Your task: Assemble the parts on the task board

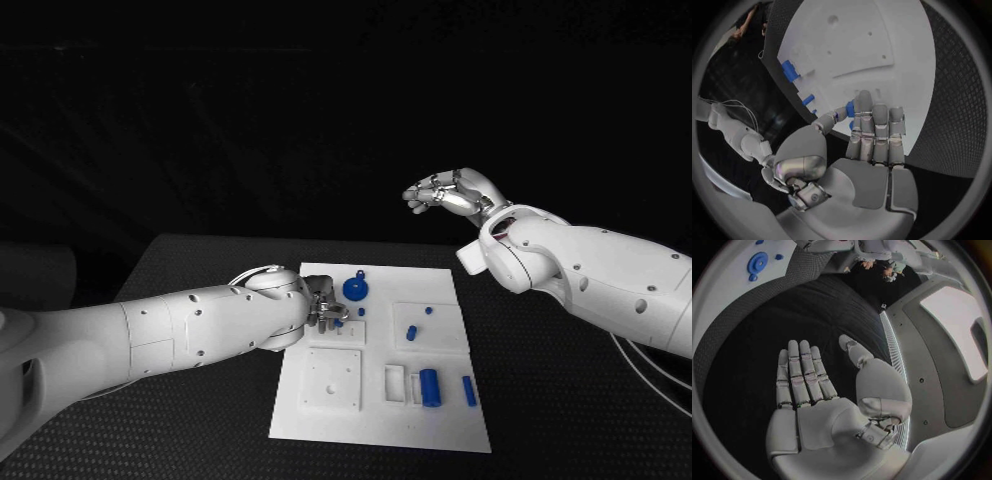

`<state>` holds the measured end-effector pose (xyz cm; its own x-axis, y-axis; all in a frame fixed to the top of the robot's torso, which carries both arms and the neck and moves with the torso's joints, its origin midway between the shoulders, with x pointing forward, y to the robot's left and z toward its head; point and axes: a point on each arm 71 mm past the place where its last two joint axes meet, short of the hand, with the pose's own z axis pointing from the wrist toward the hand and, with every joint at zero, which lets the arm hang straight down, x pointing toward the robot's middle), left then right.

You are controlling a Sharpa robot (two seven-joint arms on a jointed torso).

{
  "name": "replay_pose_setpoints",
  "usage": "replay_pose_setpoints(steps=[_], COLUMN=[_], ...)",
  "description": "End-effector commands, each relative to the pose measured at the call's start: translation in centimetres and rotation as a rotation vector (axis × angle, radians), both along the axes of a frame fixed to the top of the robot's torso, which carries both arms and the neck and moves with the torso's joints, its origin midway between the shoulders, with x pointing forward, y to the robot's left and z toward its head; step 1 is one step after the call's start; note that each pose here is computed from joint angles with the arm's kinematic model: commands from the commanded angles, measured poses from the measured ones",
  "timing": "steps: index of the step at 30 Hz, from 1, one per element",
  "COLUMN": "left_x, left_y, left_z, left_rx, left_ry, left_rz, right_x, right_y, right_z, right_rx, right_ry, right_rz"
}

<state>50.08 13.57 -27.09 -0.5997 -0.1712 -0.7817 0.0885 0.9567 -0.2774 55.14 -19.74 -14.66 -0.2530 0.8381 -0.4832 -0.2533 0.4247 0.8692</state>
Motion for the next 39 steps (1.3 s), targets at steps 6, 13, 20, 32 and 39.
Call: replay_pose_setpoints(steps=[6,13,20,32,39], left_x=[-0.37,-0.58,-0.68,-0.88,-0.87], left_y=[-0.3,-0.3,0.0,0.2,0.3], left_z=[-0.37,-0.77,-1.01,-1.35,-1.46], left_rx=[-0.029,-0.028,-0.032,-0.025,-0.022], left_ry=[0.013,0.017,-0.002,0.002,0.004], left_rz=[0.001,0.006,0.014,0.012,0.015], right_x=[0.0,-0.1,-0.1,-0.1,-0.1], right_y=[-0.1,0.0,-0.1,-0.1,-0.2], right_z=[0.1,0.1,0.1,0.1,0.1], right_rx=[0.004,0.004,0.004,0.005,0.005], right_ry=[-0.005,-0.004,-0.004,-0.004,-0.004], right_rz=[0.002,0.004,0.003,0.004,0.002])
